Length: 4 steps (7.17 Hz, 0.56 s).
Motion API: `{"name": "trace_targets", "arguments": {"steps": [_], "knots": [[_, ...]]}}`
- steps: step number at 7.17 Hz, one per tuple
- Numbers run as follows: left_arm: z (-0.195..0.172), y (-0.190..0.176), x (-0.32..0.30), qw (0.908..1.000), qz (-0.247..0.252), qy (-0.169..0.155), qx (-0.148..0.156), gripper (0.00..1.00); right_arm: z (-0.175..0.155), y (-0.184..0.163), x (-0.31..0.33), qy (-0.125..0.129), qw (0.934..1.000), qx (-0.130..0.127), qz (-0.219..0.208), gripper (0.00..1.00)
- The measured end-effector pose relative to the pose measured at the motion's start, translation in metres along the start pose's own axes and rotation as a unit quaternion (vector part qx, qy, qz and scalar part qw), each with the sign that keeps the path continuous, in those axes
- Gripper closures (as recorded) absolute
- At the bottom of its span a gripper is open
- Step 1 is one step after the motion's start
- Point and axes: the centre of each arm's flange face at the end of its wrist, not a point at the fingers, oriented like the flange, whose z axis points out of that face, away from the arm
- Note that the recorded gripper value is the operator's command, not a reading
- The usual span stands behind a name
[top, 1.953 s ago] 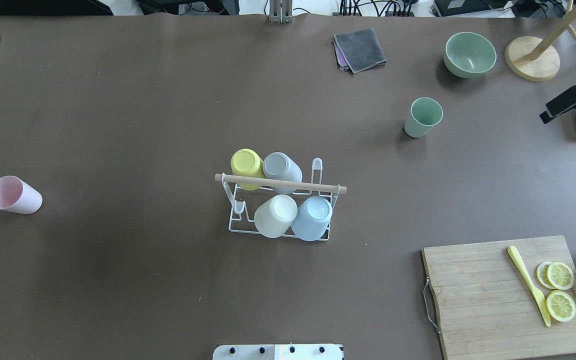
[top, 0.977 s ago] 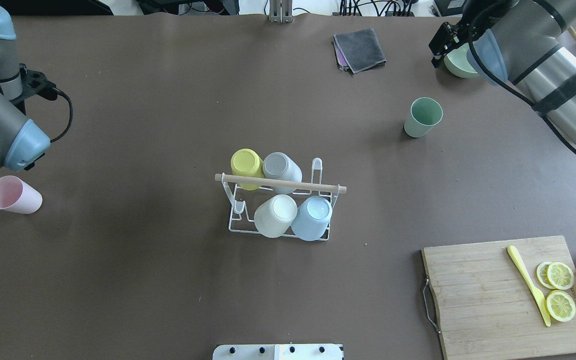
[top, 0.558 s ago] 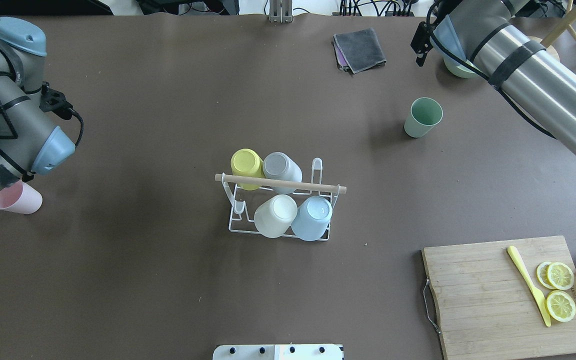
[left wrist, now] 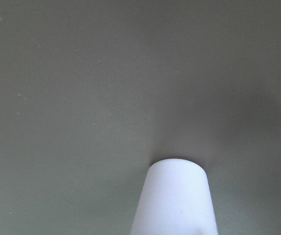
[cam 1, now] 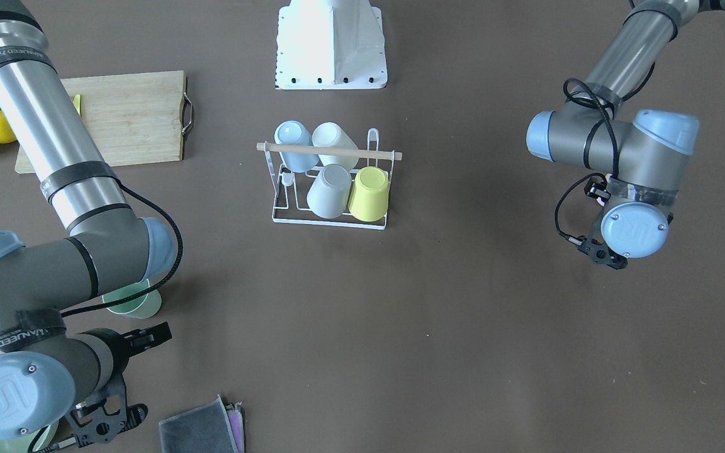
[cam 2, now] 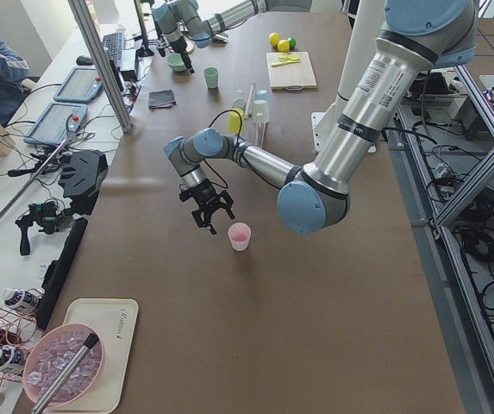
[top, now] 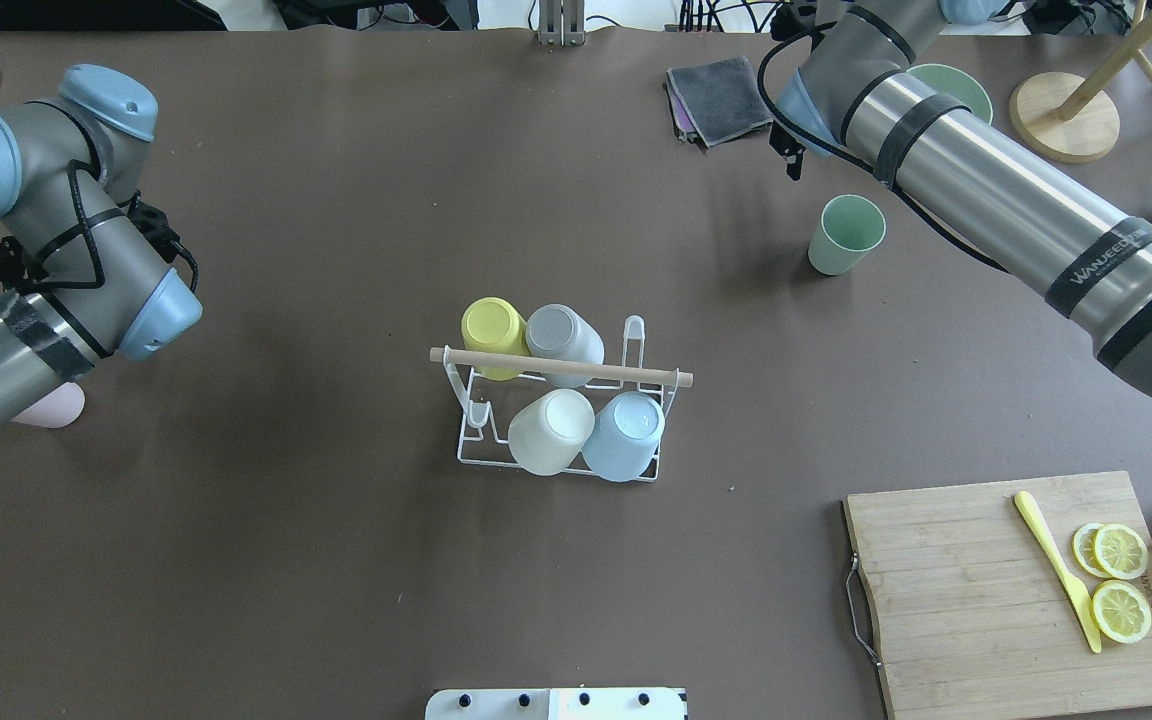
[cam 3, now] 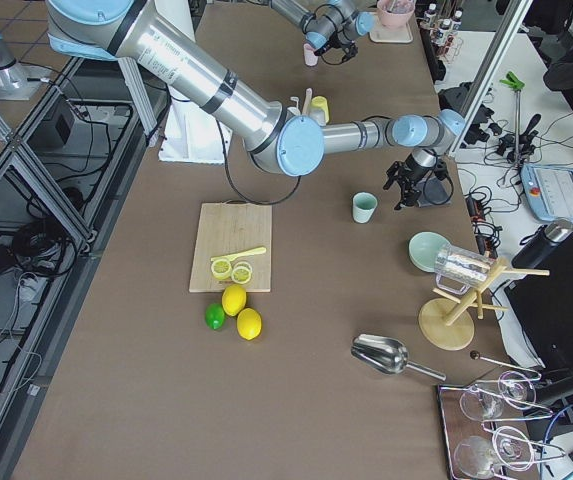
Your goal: Place cup on cup holder
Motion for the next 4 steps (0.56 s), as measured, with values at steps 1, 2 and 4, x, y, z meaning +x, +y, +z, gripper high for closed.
{"name": "trace_targets", "arguments": {"steps": [1, 2, 4], "knots": [[0.006, -0.007, 0.010, 0.9996, 0.025, -0.006, -0.010, 0.03, 0.015, 0.001, -0.009, -0.006, 0.9998, -0.017, 0.003, 0.00], [0.009, -0.012, 0.015, 0.9981, 0.052, -0.022, -0.022, 0.03, 0.030, 0.003, -0.016, -0.008, 0.9993, -0.036, 0.005, 0.00], [0.016, -0.022, 0.027, 0.9930, 0.084, -0.058, -0.058, 0.04, 0.048, 0.003, -0.019, -0.002, 0.9979, -0.065, 0.005, 0.00]]}}
